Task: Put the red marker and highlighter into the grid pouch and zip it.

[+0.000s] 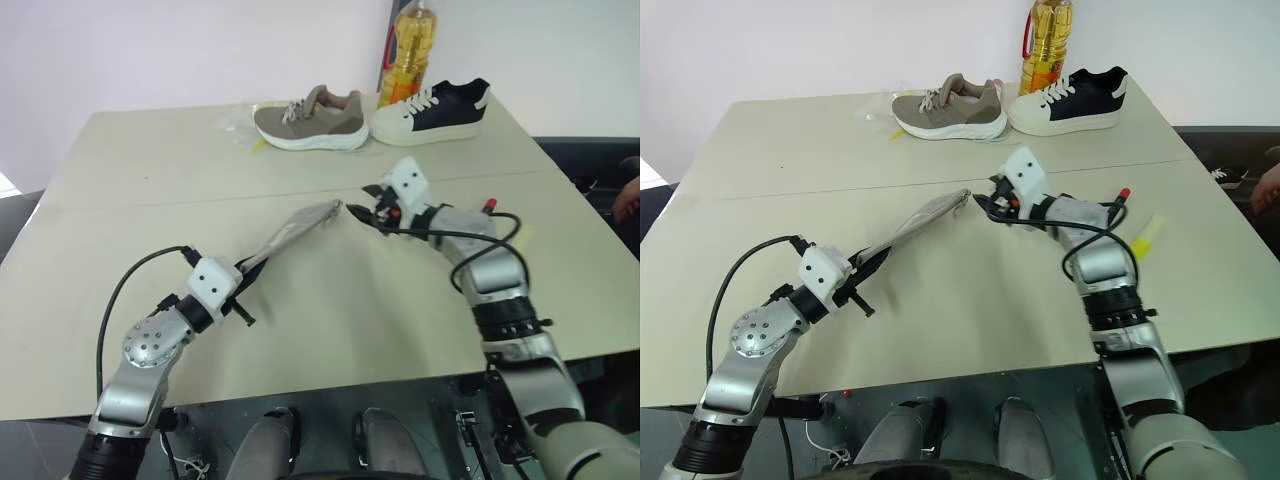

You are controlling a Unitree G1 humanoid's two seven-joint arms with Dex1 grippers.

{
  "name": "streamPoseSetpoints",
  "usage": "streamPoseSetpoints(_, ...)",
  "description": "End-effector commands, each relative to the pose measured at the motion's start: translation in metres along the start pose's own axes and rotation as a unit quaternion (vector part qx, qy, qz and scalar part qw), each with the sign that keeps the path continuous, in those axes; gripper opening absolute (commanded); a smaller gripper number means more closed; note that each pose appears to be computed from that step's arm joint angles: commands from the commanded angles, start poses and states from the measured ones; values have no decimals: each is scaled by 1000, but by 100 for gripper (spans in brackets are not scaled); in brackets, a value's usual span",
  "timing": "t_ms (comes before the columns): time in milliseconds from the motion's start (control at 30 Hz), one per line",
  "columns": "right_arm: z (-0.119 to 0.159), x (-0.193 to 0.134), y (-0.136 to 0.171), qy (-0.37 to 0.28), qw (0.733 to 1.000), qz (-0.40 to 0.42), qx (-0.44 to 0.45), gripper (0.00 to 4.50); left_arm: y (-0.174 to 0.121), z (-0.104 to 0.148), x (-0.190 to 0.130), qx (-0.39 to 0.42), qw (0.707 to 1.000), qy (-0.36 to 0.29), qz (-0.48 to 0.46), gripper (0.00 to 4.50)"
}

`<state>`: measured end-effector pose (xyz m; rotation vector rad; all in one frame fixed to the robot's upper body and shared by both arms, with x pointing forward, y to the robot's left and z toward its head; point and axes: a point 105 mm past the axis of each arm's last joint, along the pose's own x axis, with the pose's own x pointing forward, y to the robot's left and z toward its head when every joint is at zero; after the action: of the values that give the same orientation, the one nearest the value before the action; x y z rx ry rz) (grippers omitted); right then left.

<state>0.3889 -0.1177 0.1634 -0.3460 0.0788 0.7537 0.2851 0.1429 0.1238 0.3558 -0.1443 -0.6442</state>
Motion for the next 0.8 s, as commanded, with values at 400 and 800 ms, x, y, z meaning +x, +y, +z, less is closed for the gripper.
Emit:
streamPoseSetpoints(400,1,9,12,3,999,14,32,392,-14,23,11,-19,998,-36,-36,0)
streamPoseSetpoints(800,10,13,34,2,999,45,-12,2,-16,20,12,-16,999,-28,-37,0)
